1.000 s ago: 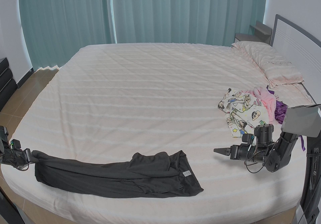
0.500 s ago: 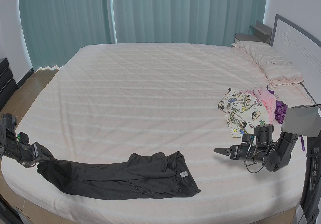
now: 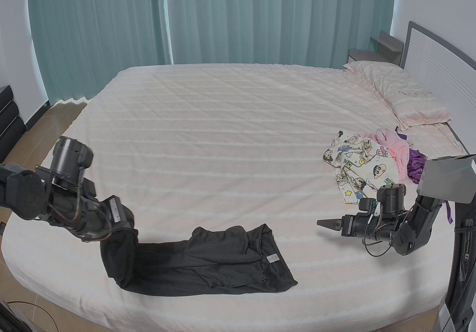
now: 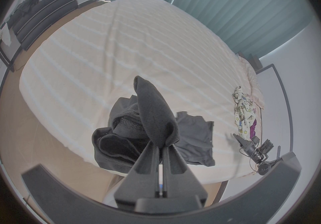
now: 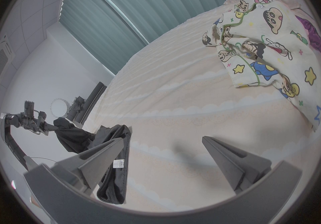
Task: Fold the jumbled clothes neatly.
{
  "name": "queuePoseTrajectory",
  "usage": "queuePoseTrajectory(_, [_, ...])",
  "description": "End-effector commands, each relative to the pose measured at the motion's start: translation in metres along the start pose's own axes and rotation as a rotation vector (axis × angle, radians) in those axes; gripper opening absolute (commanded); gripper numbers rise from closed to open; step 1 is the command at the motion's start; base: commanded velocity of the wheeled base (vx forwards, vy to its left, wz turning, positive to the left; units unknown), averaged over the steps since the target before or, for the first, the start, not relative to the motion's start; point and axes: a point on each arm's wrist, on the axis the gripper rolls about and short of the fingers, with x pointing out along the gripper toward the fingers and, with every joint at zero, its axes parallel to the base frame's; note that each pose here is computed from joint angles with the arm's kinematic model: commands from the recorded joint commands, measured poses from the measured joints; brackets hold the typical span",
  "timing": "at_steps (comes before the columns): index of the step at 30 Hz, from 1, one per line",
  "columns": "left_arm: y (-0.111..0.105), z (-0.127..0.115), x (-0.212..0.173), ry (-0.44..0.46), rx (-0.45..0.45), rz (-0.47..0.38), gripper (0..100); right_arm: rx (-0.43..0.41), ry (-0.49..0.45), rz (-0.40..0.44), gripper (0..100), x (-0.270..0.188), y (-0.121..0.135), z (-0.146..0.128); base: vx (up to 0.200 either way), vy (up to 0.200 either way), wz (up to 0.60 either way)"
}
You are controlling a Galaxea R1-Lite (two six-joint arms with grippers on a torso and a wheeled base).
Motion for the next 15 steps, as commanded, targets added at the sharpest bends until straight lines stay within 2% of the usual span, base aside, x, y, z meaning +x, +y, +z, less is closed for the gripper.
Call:
queuePoseTrajectory(1, [-0.068, -0.015, 0.033, 0.028, 0.048, -0.010, 0, -0.002, -0.002, 0.002, 100, 0.000, 0.001, 0.000, 0.000, 0.000, 0.00])
queuePoseTrajectory(3, [-0.092, -0.022, 0.049, 0.041, 0.070, -0.019, 0, -0.002, 0.000, 0.002, 100, -0.001, 0.001, 0.000, 0.000, 0.000, 0.00])
queuePoseTrajectory(9, [-0.131, -0.031, 0.074, 0.067, 0.113, -0.051, 0, -0.003, 0.005, 0.005, 100, 0.000, 0.003, -0.001, 0.000, 0.000, 0.00])
queuePoseTrajectory(10, [-0.131, -0.032, 0.074, 0.069, 0.114, -0.051, 0, -0.002, 0.006, 0.004, 100, 0.000, 0.002, -0.002, 0.000, 0.000, 0.00])
queuePoseTrajectory(15, [-0.166, -0.048, 0.080, 0.084, 0.153, -0.114, 0, -0.002, 0.006, 0.003, 100, 0.000, 0.002, -0.002, 0.000, 0.000, 0.00])
